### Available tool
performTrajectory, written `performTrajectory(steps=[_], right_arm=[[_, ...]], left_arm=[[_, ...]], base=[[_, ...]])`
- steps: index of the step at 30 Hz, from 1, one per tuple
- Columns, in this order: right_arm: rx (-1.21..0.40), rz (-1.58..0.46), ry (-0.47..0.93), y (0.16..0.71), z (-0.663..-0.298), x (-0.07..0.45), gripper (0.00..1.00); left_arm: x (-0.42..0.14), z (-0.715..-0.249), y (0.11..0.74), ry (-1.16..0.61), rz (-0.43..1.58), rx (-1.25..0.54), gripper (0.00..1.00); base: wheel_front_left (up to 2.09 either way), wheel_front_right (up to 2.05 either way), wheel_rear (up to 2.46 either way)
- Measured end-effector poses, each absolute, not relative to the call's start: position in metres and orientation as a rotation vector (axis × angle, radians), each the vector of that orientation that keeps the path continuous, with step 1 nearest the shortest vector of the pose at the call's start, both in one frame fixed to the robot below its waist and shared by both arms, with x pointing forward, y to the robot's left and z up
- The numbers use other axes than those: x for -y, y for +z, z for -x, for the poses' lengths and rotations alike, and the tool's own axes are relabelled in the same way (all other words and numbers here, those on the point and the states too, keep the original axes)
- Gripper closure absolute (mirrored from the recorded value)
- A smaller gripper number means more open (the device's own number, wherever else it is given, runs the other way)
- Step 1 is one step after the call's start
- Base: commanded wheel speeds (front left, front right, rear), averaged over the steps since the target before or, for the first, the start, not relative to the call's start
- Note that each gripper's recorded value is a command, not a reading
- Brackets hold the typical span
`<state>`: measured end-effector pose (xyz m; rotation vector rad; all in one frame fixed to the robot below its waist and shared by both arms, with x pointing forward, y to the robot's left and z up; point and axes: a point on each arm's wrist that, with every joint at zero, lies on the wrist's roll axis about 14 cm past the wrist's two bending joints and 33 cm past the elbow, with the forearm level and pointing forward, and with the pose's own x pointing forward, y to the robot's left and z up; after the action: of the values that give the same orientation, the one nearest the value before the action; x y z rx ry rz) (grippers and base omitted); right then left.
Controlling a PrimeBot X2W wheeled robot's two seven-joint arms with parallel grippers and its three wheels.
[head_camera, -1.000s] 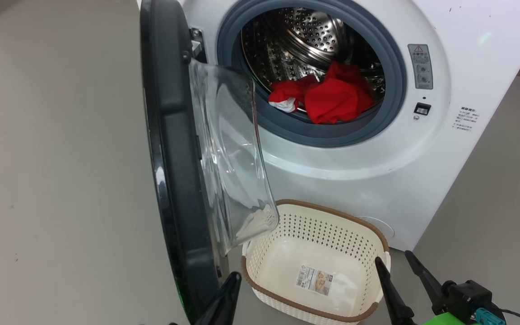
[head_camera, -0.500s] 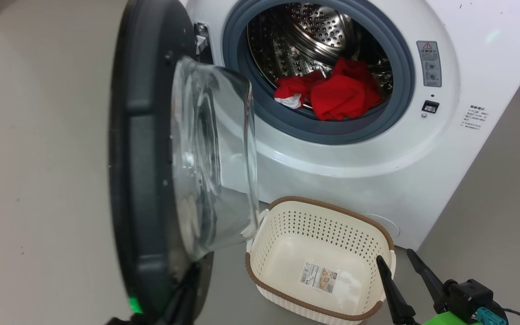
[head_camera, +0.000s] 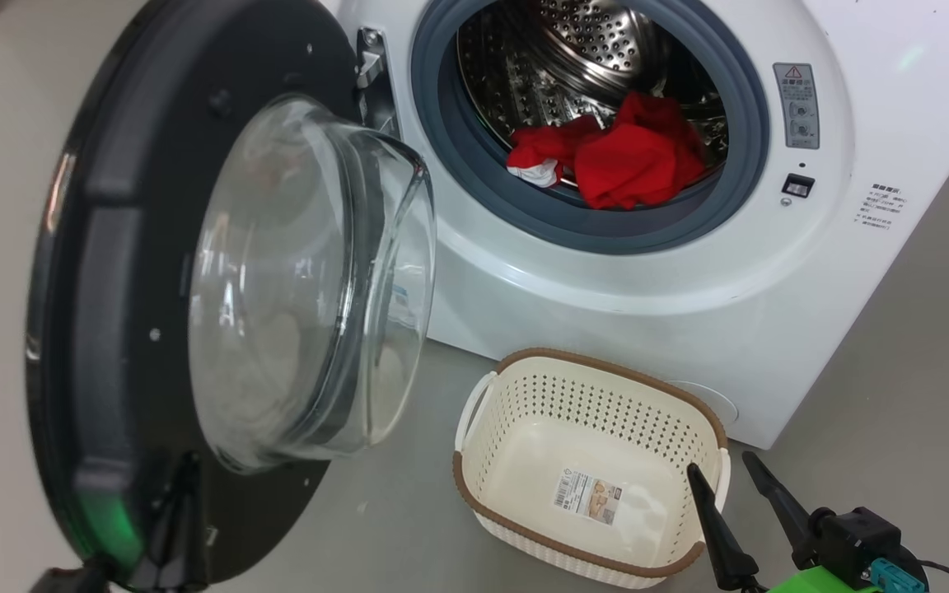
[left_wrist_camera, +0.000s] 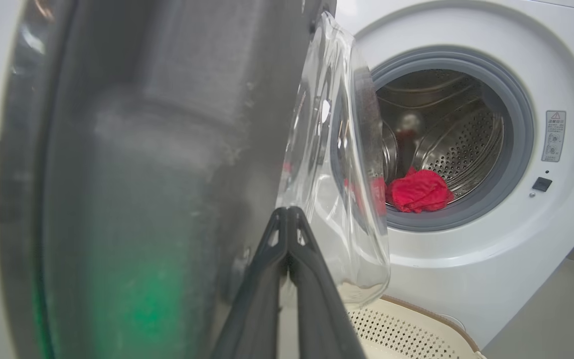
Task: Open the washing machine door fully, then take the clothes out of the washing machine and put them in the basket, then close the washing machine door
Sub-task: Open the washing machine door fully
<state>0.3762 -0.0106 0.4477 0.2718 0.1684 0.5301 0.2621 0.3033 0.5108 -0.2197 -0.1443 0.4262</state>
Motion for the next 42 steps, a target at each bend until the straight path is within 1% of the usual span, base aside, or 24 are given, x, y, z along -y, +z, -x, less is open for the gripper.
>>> performTrajectory(steps=[7, 15, 24, 34, 42], right_arm=[[-0.172, -0.274, 0.531, 0.446, -0.379, 0.010, 0.00], [-0.187, -0.265, 0.534, 0.438, -0.386, 0.011, 0.00], [-0.202, -0.262, 0.532, 0.429, -0.394, 0.012, 0.00], [-0.219, -0.263, 0.511, 0.417, -0.409, 0.017, 0.00], [-0.237, -0.260, 0.492, 0.406, -0.415, 0.023, 0.00]], left_arm=[[-0.339, -0.259, 0.508, 0.517, 0.203, 0.138, 1.00], [-0.374, -0.268, 0.510, 0.586, 0.167, 0.130, 1.00], [-0.422, -0.272, 0.516, 0.709, 0.139, 0.132, 1.00], [-0.469, -0.287, 0.520, 0.794, 0.095, 0.098, 1.00], [-0.489, -0.299, 0.518, 0.837, 0.088, 0.072, 1.00]], base=[[0.00, 0.00, 0.00], [0.00, 0.00, 0.00], [0.00, 0.00, 0.00], [0.00, 0.00, 0.00], [0.00, 0.00, 0.00]])
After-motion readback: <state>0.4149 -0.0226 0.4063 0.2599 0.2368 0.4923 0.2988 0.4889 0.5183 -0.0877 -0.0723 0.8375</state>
